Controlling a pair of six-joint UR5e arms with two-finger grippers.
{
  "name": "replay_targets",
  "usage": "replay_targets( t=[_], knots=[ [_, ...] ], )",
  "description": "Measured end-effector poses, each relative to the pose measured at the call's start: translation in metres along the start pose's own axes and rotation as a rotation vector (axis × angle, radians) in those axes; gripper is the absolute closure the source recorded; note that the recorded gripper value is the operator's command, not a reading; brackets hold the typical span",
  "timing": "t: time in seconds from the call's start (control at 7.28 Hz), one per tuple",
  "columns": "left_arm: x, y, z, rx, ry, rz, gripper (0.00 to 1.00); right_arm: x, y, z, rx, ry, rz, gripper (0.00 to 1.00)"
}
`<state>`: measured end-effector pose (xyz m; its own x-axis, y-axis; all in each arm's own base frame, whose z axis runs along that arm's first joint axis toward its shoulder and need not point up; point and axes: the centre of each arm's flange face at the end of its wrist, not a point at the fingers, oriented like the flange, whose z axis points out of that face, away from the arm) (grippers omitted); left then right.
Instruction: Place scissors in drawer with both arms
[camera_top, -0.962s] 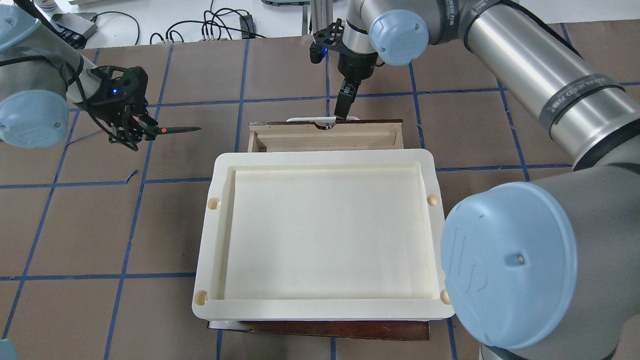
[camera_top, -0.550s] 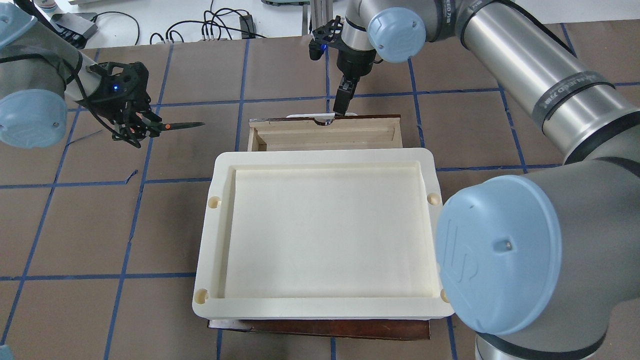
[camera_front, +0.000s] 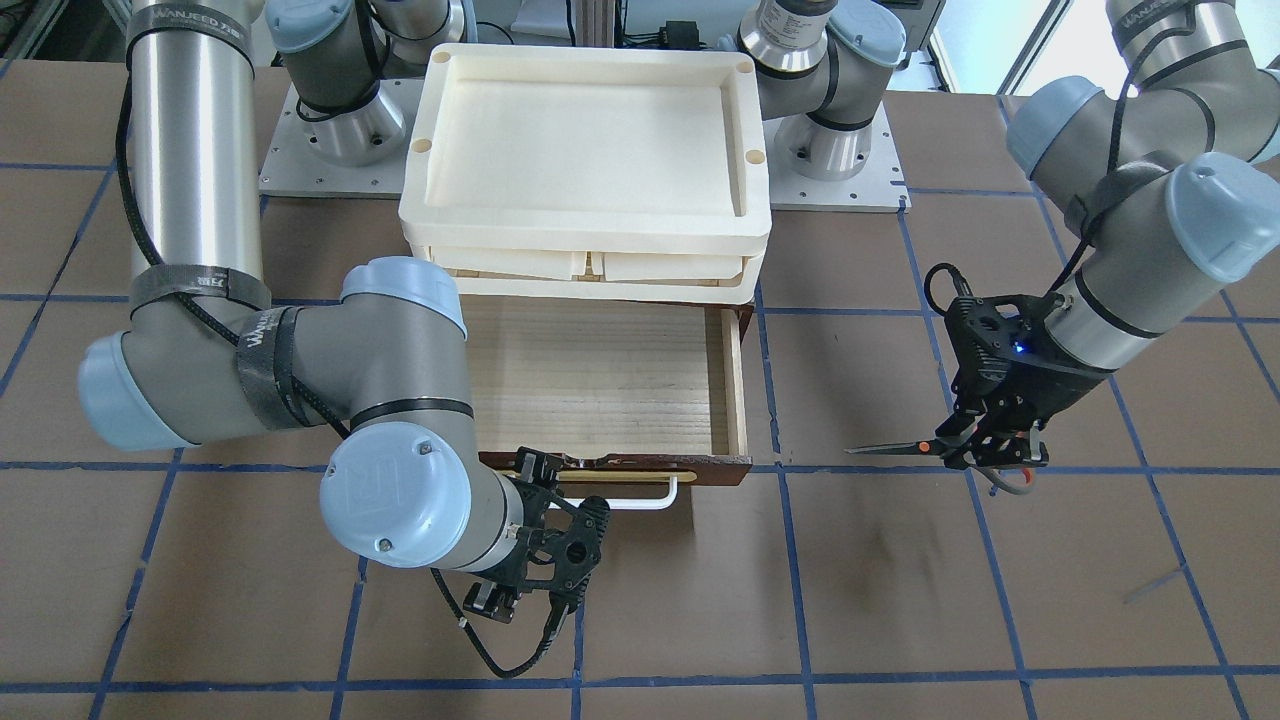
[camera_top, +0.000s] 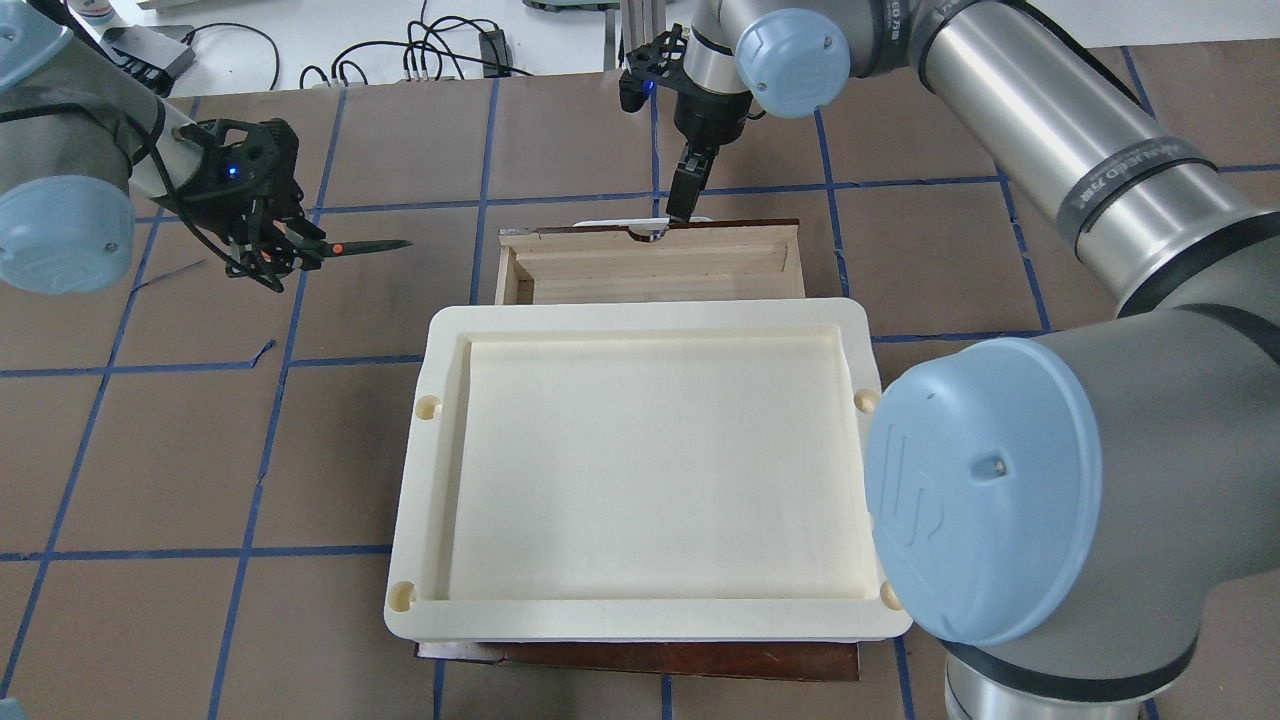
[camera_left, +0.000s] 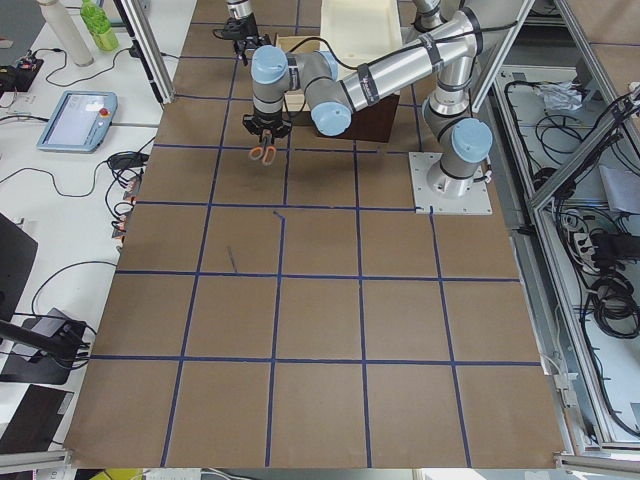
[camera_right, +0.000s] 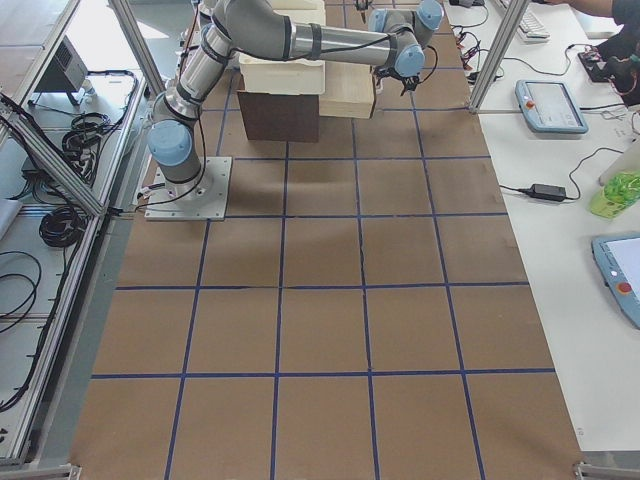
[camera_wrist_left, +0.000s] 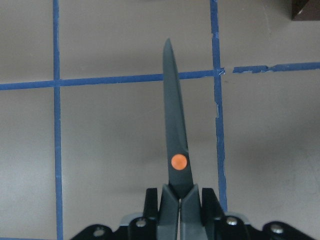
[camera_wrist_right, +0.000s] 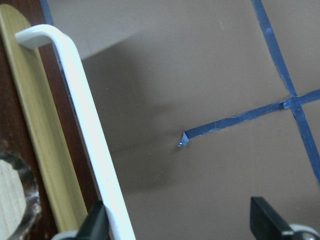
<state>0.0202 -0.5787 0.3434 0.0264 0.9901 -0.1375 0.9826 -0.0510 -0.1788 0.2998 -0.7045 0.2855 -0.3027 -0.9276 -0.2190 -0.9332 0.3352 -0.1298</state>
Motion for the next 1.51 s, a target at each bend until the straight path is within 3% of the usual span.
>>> replay_targets(
  t=[0.55, 0.82, 1.24, 1.51],
  knots=[
    [-0.006, -0.006, -0.012, 0.003, 0.004, -0.002, 0.85, 0.006, -0.001, -0.003, 0.008, 0.008, 0.002, 0.00],
    [-0.003, -0.020, -0.021, 0.008, 0.010, -0.007, 0.85, 0.000, 0.000, -0.022, 0.018, 0.029, 0.000, 0.00],
    [-0.007, -0.070, -0.037, 0.014, 0.012, -0.029, 0.85, -0.007, 0.025, -0.078, 0.051, 0.083, 0.030, 0.00],
    [-0.007, -0.124, -0.039, 0.023, 0.022, -0.060, 0.84, -0.025, 0.078, -0.140, 0.085, 0.130, 0.110, 0.00]
  ],
)
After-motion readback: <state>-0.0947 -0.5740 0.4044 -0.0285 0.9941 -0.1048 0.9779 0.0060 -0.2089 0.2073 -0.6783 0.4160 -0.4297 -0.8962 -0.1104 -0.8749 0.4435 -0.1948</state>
